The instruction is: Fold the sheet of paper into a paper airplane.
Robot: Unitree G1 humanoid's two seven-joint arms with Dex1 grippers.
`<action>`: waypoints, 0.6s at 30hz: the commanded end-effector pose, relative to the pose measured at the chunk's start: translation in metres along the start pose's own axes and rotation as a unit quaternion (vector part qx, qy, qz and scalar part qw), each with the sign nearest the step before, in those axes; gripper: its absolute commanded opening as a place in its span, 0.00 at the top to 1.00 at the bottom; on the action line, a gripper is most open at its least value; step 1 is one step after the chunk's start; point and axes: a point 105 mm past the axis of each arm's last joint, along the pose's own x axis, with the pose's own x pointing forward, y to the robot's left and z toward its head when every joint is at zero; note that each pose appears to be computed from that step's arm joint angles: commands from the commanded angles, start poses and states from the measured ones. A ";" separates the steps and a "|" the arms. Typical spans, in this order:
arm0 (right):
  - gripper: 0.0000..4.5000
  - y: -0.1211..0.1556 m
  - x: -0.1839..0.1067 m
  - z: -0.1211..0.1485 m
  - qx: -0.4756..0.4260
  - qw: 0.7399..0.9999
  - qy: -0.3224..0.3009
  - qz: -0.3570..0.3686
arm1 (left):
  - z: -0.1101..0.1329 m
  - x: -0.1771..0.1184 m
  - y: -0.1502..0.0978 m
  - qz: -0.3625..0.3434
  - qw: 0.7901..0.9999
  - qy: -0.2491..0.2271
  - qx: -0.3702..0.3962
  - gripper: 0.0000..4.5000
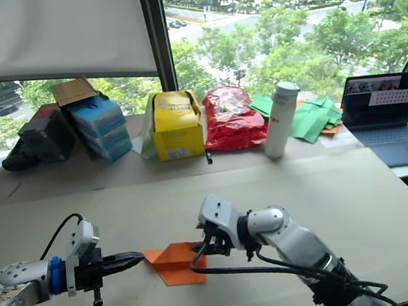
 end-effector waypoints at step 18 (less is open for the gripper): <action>0.74 0.011 0.010 -0.010 0.045 0.997 -0.009 0.064 | 0.014 0.001 0.001 0.004 0.999 -0.015 0.033 1.00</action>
